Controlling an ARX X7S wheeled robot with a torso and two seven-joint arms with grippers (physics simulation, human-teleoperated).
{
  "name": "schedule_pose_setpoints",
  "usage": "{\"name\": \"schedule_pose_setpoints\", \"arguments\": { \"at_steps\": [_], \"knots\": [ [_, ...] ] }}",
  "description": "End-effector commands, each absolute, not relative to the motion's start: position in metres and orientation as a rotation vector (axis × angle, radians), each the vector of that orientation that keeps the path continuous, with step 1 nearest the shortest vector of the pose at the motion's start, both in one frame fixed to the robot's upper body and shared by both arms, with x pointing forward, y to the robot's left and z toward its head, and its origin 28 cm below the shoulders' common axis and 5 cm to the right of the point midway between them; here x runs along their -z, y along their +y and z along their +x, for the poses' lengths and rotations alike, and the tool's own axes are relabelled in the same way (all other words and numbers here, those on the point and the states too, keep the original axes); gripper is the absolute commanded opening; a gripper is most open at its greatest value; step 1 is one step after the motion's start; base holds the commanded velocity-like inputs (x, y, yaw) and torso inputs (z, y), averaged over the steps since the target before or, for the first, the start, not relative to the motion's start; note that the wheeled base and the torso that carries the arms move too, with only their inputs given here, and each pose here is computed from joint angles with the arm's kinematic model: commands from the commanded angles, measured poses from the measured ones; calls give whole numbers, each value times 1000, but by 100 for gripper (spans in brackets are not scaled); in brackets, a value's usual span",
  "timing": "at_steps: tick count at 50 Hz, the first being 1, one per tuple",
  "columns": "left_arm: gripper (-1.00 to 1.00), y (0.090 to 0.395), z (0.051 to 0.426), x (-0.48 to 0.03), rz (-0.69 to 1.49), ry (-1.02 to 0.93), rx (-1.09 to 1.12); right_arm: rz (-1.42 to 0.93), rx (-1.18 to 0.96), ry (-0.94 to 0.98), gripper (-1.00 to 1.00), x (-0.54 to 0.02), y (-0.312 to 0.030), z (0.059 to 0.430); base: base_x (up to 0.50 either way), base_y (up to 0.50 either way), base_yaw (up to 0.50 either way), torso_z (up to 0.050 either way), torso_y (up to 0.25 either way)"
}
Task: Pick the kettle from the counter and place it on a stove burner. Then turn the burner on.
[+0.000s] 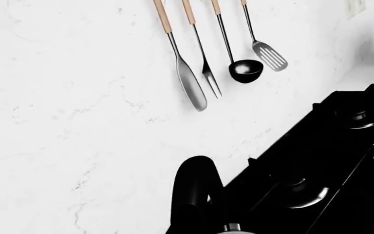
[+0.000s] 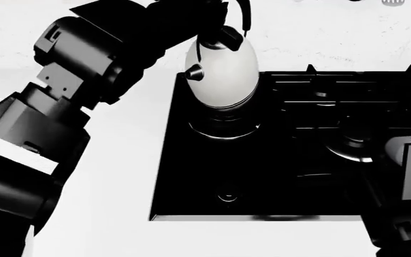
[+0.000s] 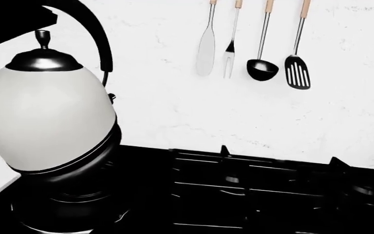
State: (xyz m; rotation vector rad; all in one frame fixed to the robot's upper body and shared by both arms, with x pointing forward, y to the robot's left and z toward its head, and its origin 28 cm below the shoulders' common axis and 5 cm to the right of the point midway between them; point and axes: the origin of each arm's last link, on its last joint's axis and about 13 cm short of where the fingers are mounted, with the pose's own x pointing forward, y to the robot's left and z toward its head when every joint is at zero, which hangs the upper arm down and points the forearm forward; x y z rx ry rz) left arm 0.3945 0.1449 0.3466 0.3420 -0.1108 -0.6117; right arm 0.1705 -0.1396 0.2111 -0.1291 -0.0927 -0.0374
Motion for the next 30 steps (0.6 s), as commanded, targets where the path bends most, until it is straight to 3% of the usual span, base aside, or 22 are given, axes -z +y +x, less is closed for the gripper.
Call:
{"name": "schedule_pose_setpoints", "arguments": {
  "at_steps": [1, 13, 30],
  "knots": [
    [-100, 134, 418, -344, 356, -116, 596, -121, 59, -88, 100, -208, -144, 170, 0, 0, 0, 0, 0],
    [-100, 136, 422, -321, 423, 13, 480, -116, 78, -72, 100, -202, -147, 171, 0, 0, 0, 0, 0],
    [-100, 127, 423, -298, 372, -16, 526, -111, 94, -52, 100, -195, -150, 169, 0, 0, 0, 0, 1]
  ]
}}
